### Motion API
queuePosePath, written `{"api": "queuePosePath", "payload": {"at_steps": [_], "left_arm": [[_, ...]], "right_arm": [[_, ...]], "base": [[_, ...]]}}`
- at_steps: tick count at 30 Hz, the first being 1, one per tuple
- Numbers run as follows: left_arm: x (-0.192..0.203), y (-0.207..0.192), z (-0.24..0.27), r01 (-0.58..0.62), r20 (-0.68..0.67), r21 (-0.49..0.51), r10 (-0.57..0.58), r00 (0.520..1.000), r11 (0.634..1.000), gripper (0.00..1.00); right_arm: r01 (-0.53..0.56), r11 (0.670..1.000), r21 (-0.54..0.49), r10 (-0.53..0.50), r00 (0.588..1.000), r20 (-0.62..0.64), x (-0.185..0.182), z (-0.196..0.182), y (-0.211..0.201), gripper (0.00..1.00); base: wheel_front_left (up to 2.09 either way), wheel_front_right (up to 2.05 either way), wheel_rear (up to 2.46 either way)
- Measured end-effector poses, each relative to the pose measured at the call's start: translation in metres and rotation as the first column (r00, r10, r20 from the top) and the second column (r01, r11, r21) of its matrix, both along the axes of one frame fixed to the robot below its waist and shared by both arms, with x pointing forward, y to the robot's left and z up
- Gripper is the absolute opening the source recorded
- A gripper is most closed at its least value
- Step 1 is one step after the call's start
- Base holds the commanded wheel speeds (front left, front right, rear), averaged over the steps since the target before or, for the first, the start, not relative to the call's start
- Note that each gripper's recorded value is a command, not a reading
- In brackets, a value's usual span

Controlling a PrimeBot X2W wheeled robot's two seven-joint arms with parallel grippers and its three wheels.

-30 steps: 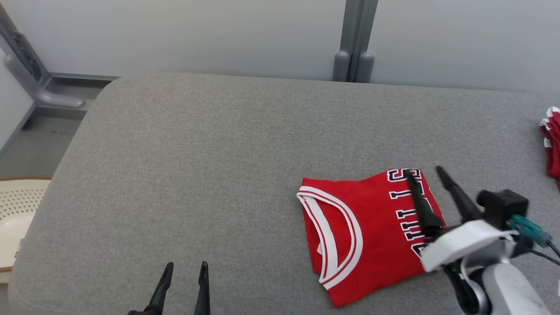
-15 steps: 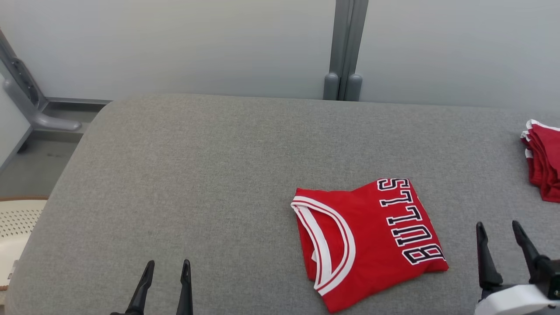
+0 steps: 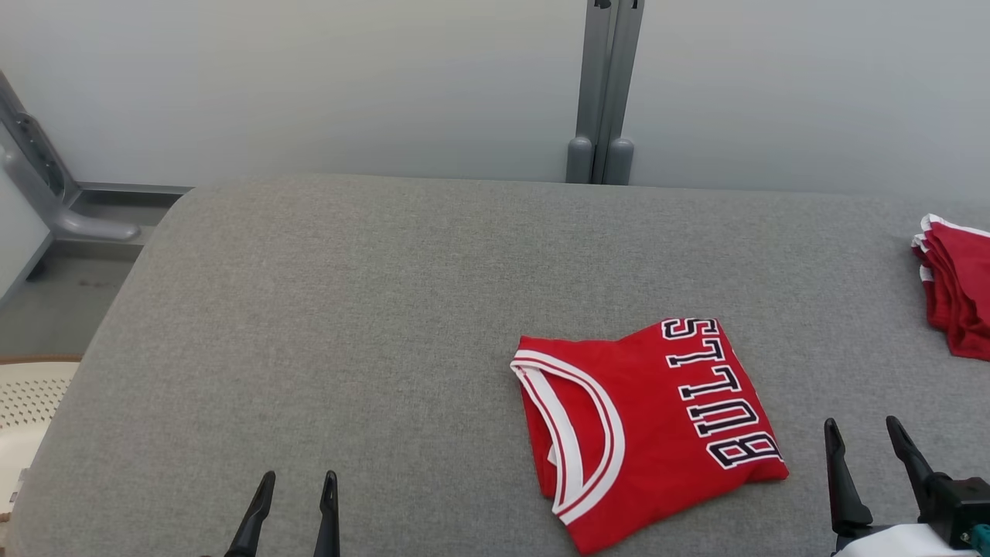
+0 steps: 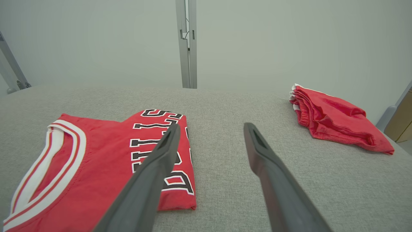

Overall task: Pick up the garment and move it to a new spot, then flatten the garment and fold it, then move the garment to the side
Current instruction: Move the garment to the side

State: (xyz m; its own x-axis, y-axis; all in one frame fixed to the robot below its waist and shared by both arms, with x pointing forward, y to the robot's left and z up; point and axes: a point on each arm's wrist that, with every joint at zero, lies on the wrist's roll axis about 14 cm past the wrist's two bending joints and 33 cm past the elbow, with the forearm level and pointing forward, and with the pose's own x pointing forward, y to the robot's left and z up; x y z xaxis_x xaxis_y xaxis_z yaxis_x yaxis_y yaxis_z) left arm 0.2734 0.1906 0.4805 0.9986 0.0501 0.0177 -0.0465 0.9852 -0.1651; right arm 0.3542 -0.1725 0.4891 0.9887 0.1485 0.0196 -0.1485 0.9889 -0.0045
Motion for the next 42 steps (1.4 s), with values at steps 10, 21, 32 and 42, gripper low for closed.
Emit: {"api": "queuePosePath", "payload": {"at_steps": [10,21,32,42], "left_arm": [[0.006,-0.005,-0.005,0.023,-0.021,-0.007,-0.023,1.0,1.0,1.0],[0.027,-0.014,-0.012,0.06,-0.055,-0.016,-0.06,0.997,0.998,1.0],[0.027,-0.006,-0.019,0.027,-0.082,-0.023,-0.029,0.996,0.999,1.0],[0.035,-0.006,-0.019,0.033,-0.085,-0.02,-0.035,0.996,0.999,1.0]], "right_arm": [[0.011,0.997,0.073,-0.007,0.999,-0.047,0.024,-0.006,0.002,1.0],[-0.135,0.991,-0.005,0.113,0.85,-0.515,0.081,-0.052,0.036,1.0],[-0.169,0.985,-0.015,0.111,0.708,-0.698,0.087,-0.107,0.055,1.0],[-0.102,0.988,0.116,0.154,0.717,-0.68,0.108,-0.096,0.064,0.0]], "base": [[0.0,0.0,0.0],[0.0,0.0,0.0],[0.0,0.0,0.0],[0.0,0.0,0.0]]}}
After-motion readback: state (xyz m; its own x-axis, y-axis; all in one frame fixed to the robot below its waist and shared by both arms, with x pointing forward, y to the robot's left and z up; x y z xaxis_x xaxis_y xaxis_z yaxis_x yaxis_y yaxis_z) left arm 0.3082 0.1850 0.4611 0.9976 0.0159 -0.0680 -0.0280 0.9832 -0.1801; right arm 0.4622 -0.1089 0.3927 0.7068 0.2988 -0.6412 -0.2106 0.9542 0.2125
